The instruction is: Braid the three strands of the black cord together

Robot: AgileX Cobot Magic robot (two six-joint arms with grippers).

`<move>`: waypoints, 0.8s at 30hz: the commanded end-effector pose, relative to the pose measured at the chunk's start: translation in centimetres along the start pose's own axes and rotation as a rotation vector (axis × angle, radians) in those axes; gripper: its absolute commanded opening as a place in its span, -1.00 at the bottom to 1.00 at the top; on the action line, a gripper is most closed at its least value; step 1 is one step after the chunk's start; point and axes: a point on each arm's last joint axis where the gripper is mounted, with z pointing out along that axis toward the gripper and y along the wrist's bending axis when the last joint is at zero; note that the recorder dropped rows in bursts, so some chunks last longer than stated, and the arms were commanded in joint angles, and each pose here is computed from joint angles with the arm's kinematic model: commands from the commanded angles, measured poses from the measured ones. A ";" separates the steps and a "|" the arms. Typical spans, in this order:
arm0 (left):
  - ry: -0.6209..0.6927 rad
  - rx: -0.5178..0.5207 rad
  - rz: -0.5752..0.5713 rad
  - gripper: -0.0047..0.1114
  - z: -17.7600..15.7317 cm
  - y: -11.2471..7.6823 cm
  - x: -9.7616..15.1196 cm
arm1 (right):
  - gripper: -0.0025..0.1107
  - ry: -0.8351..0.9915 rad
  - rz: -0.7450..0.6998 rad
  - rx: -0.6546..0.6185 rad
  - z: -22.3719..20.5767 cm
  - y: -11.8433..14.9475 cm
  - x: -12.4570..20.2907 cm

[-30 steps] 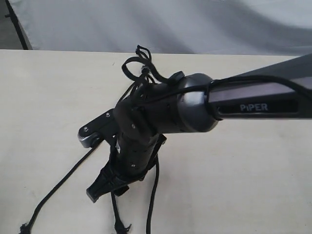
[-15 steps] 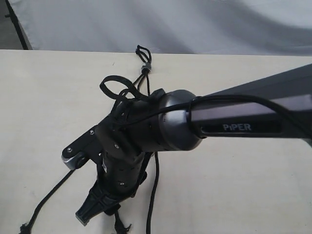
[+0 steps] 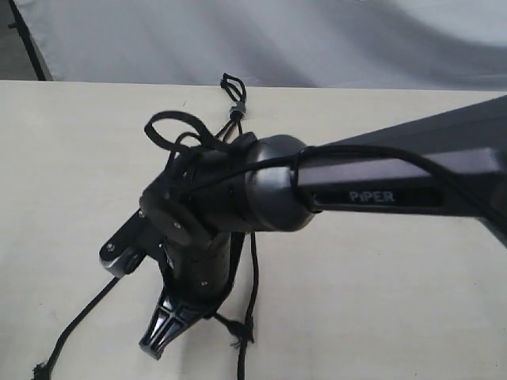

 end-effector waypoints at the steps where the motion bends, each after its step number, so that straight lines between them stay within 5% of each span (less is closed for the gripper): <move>1: -0.014 -0.003 -0.008 -0.89 0.0 0.0 -0.1 | -0.95 -0.031 0.015 0.158 -5.1 -3.6 -0.5; 6: -0.014 -0.003 -0.008 -0.89 0.0 0.0 -0.1 | -0.95 0.039 0.228 0.220 -7.0 -10.0 2.1; 11: -0.014 -0.003 -0.008 -0.89 0.0 0.0 -0.1 | -0.95 0.130 0.428 0.166 -2.9 -14.7 7.3; 16: -0.014 -0.003 -0.008 -0.89 0.0 0.0 -0.1 | -0.95 0.178 0.536 0.088 0.3 -15.0 11.3; 24: -0.014 -0.003 -0.008 -0.89 0.0 0.0 -0.1 | -0.95 0.221 0.536 0.024 1.7 -13.6 12.9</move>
